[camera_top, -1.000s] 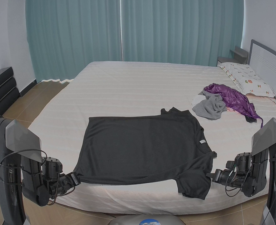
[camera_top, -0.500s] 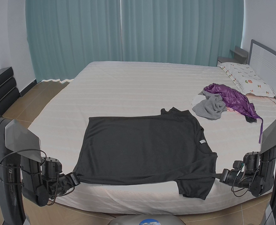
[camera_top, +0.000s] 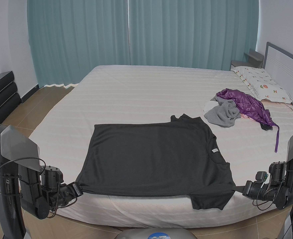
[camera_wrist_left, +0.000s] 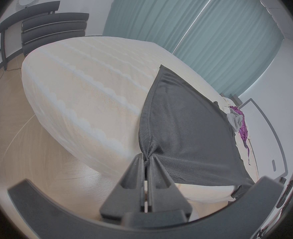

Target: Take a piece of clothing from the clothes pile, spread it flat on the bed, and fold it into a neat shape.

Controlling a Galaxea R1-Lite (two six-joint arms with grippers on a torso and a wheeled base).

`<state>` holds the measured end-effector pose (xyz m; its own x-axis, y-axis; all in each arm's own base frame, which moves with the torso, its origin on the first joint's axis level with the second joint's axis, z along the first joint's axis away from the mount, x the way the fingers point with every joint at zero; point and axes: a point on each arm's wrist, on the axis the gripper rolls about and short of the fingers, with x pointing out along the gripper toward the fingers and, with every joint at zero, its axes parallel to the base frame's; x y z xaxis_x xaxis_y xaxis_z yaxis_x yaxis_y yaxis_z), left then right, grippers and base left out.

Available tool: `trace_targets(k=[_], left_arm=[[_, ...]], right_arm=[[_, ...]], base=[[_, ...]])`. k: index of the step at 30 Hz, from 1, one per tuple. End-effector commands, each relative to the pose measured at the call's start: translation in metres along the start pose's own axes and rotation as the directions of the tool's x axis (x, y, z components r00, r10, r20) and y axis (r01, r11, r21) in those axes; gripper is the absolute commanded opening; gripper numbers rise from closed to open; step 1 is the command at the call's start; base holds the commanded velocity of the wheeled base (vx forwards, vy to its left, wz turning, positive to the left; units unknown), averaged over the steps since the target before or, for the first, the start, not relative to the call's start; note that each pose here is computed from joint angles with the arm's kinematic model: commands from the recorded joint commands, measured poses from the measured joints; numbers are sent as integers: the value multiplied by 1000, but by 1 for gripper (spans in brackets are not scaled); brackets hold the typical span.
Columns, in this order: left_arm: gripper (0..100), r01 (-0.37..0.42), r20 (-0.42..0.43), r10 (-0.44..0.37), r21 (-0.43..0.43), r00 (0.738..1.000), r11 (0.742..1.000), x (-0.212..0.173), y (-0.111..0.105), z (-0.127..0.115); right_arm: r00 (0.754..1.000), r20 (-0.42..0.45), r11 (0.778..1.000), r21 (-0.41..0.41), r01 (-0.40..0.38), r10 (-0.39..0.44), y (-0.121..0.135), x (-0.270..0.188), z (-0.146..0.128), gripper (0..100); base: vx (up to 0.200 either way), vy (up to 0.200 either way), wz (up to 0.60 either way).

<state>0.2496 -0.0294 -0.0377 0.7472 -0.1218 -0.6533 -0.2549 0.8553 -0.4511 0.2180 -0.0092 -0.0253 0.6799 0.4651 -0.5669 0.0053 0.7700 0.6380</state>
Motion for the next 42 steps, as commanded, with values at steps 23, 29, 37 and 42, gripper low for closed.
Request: trace_targets(k=[23, 29, 37, 42], left_arm=[[0, -25, -52, 29, 84, 998, 996, -22, 4, -11], [0, -38, -98, 54, 157, 994, 987, -31, 8, -20], [0, -37, -118, 58, 174, 991, 984, -34, 8, -24], [0, -38, -137, 65, 191, 988, 981, -37, 7, -27]], right_arm=[[993, -92, 997, 1, 81, -81, -6, -23, -9, 0], [985, -126, 993, -39, 113, -117, -14, -31, -13, 0], [983, -154, 995, -43, 90, -96, -9, -43, -14, 0], [979, -175, 993, -72, 90, -101, -7, -48, -16, 0]], base=[[0, 0, 0], [0, 0, 0], [0, 0, 0], [0, 0, 0]])
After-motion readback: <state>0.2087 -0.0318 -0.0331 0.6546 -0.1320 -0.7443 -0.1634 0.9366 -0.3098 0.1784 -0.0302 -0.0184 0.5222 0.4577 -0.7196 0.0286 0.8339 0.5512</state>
